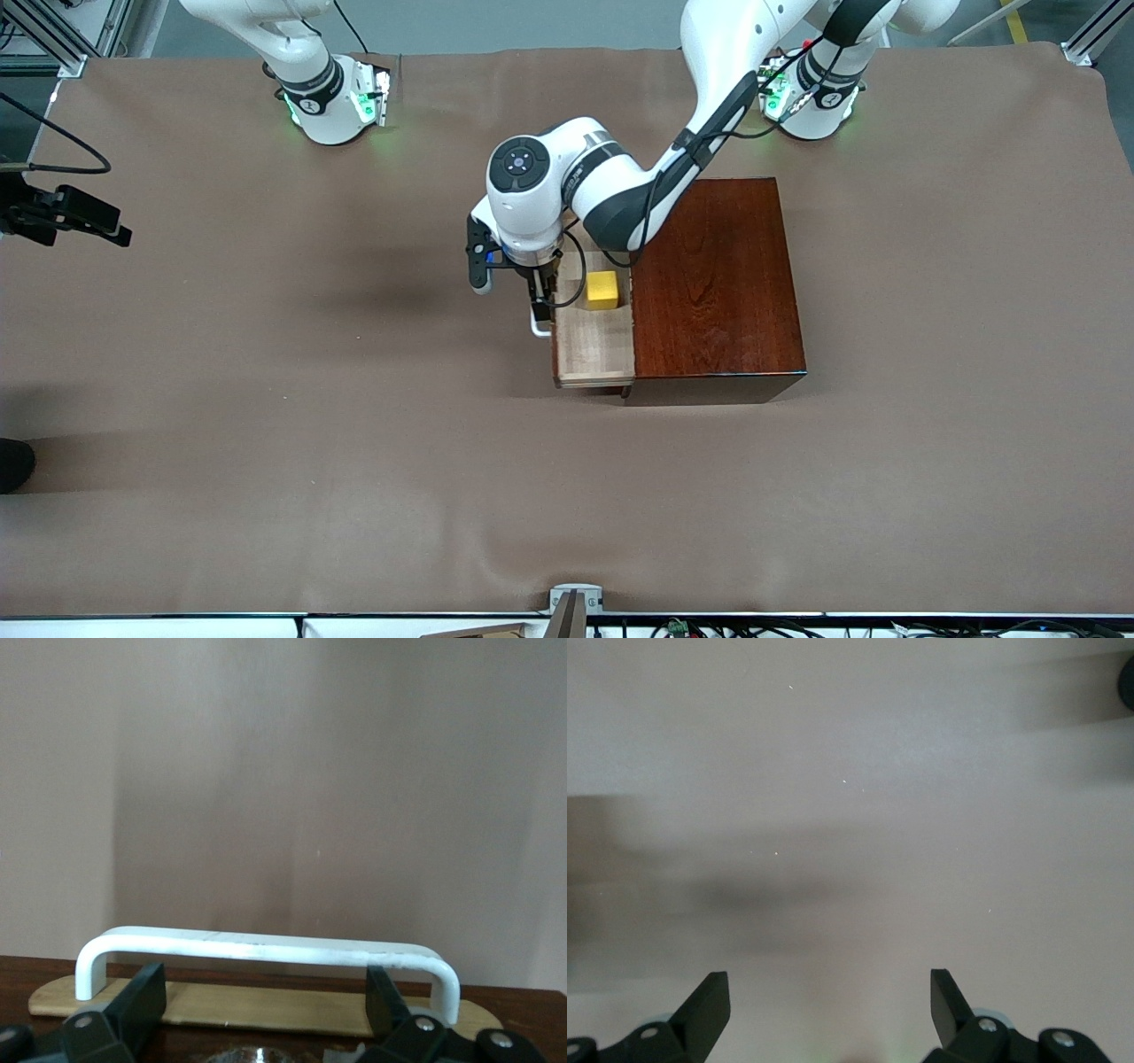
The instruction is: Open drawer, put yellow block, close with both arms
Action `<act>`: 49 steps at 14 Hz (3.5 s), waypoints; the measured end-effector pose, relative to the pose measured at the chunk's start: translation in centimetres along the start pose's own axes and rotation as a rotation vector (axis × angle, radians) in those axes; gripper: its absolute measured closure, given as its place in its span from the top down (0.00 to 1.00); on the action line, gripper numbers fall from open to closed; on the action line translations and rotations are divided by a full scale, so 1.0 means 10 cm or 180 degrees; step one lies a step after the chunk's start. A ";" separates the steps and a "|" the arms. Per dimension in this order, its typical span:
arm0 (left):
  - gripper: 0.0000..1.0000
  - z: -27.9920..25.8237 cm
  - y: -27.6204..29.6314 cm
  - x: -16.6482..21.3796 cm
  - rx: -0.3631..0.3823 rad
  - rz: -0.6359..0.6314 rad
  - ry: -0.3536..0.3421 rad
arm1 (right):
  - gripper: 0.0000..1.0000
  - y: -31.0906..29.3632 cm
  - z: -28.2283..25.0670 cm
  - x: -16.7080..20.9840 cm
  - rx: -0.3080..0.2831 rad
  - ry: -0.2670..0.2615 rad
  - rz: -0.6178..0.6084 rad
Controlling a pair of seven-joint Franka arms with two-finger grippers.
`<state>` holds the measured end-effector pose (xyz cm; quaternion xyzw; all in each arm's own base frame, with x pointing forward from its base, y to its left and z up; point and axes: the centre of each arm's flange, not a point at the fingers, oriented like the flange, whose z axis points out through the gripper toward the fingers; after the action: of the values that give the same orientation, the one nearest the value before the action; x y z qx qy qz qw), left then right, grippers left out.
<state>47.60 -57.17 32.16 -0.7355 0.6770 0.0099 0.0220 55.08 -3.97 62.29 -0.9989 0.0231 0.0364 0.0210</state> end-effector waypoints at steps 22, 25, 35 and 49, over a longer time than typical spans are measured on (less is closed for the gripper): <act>1.00 -0.14 -0.03 -0.37 0.0082 -0.0562 -0.0778 | 1.00 0.03 -0.17 -0.05 -0.0086 0.0121 -0.0019; 1.00 -0.88 0.24 -0.22 0.0296 -0.1336 -0.0423 | 1.00 0.02 -0.17 -0.05 -0.0086 0.0118 -0.0025; 1.00 -2.71 -0.76 -2.17 0.0321 -0.4392 0.0024 | 1.00 0.00 -0.16 -0.05 -0.0087 0.0111 -0.0035; 1.00 -2.79 -1.61 -5.33 -0.0175 -0.4727 0.0032 | 1.00 0.00 -0.16 -0.05 -0.0087 0.0108 -0.0037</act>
<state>58.77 -4.02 62.66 -1.0000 0.0012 0.0059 0.0014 54.70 -4.01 63.91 -0.9996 0.0171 0.0196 0.0071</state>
